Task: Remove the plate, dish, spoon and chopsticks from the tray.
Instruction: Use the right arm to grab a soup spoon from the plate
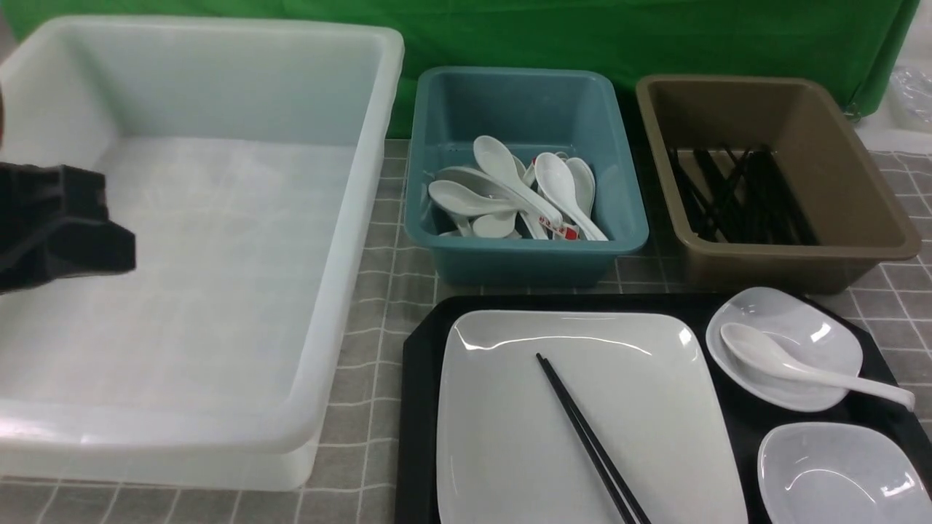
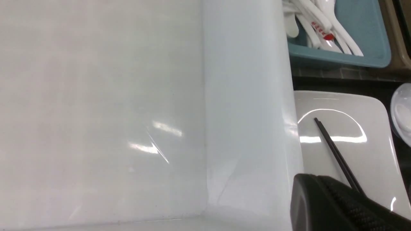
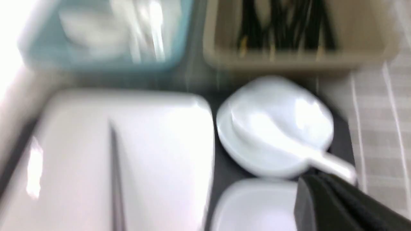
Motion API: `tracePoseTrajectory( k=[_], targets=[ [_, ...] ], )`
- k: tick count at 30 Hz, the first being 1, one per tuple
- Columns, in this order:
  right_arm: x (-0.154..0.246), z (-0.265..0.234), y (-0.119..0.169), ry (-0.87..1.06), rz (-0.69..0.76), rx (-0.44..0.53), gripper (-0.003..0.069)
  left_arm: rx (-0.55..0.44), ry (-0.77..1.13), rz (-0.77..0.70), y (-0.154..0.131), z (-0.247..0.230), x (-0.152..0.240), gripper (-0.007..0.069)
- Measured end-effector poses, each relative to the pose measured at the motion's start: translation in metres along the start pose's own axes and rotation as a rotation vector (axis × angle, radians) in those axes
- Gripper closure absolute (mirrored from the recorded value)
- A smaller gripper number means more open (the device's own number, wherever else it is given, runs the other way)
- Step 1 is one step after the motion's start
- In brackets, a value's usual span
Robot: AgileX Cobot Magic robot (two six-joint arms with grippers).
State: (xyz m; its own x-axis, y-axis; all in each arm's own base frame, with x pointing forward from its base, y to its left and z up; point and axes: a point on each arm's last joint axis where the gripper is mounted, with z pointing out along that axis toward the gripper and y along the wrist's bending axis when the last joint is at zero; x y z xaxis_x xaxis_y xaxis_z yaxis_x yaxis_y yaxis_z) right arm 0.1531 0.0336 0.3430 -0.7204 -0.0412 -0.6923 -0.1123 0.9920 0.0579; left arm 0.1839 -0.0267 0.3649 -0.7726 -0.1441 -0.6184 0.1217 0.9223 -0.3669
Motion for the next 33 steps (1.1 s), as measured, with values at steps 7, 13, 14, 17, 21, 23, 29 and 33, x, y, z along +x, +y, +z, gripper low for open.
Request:
tracePoseTrajectory(
  k=[7,13,14,17,21,23,29,33],
  targets=[
    [-0.051,0.061,0.003,0.509,-0.281,0.009,0.0641,0.138,0.157,0.15,-0.038,0.031,0.011,0.0624],
    [-0.065,0.124,-0.003,0.603,-0.331,0.0,0.0598,0.261,0.188,0.312,-0.094,0.063,0.028,0.0624],
    [-0.065,0.138,-0.003,0.601,-0.342,-0.003,0.0557,0.287,0.17,0.34,-0.106,0.071,0.03,0.0624],
    [-0.063,0.167,-0.003,0.616,-0.376,-0.016,0.0472,0.335,0.12,0.401,-0.128,0.089,0.036,0.0624],
    [-0.052,0.201,-0.006,0.678,-0.425,-0.021,0.0384,0.372,0.059,0.522,-0.152,0.115,0.044,0.0624],
    [-0.049,0.213,-0.008,0.687,-0.444,-0.003,0.037,0.369,0.057,0.545,-0.157,0.127,0.043,0.0624],
    [-0.044,0.237,-0.016,0.688,-0.469,0.083,0.0333,0.353,0.078,0.546,-0.161,0.145,0.043,0.0624],
    [-0.041,0.247,-0.017,0.697,-0.474,0.093,0.0271,0.347,0.081,0.557,-0.16,0.149,0.044,0.0623]
  ],
)
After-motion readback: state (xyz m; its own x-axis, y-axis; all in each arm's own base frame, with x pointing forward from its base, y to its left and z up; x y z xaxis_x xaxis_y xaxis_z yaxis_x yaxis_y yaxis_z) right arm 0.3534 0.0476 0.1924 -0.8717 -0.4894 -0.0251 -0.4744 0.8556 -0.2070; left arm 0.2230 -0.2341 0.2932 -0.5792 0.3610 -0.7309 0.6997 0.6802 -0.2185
